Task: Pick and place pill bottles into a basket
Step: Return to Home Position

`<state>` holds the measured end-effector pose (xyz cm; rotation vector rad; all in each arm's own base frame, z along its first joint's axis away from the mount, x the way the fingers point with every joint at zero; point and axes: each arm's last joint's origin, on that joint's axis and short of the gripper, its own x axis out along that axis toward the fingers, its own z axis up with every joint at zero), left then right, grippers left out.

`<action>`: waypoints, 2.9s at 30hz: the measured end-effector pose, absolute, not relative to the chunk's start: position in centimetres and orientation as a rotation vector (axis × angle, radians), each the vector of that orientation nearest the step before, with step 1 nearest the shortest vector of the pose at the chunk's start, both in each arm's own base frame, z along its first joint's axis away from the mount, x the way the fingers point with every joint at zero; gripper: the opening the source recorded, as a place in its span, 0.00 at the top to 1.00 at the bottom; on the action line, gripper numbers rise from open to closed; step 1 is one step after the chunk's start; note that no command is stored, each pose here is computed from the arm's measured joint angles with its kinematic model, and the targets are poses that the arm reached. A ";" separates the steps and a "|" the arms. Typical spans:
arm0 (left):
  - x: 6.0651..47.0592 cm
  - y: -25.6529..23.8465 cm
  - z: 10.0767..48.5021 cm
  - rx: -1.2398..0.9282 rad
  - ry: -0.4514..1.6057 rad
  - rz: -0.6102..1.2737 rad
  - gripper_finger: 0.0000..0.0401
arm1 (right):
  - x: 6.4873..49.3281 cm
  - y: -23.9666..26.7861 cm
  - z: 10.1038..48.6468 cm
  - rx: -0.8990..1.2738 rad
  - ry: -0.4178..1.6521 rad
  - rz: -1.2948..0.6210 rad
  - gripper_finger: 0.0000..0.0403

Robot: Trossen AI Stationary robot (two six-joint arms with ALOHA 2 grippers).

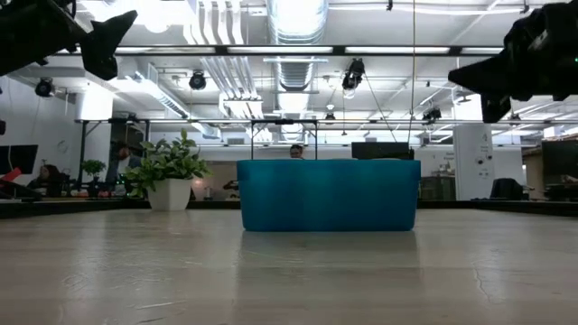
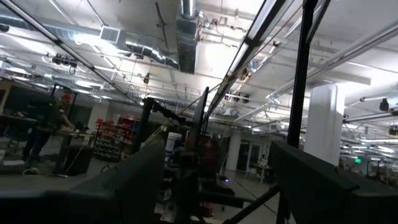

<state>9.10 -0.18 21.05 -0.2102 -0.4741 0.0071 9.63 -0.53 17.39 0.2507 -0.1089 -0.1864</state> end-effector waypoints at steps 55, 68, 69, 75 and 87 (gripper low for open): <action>10.2 -0.4 16.2 -0.066 0.043 0.006 0.32 | 10.4 -0.3 16.0 0.085 0.075 -0.120 0.98; 10.2 -0.4 16.1 -0.067 0.050 0.007 0.32 | 10.4 -0.3 16.0 0.101 0.075 -0.121 0.98; 10.2 -0.4 16.2 -0.068 0.049 0.009 0.32 | 10.4 -0.3 16.0 0.101 0.075 -0.121 0.98; 10.3 -0.4 16.2 -0.068 0.048 0.010 0.32 | 10.4 -0.3 16.0 0.097 0.075 -0.121 0.98; 10.3 -0.4 16.3 -0.068 0.041 0.008 0.32 | 10.4 -0.3 16.0 0.096 0.075 -0.121 0.98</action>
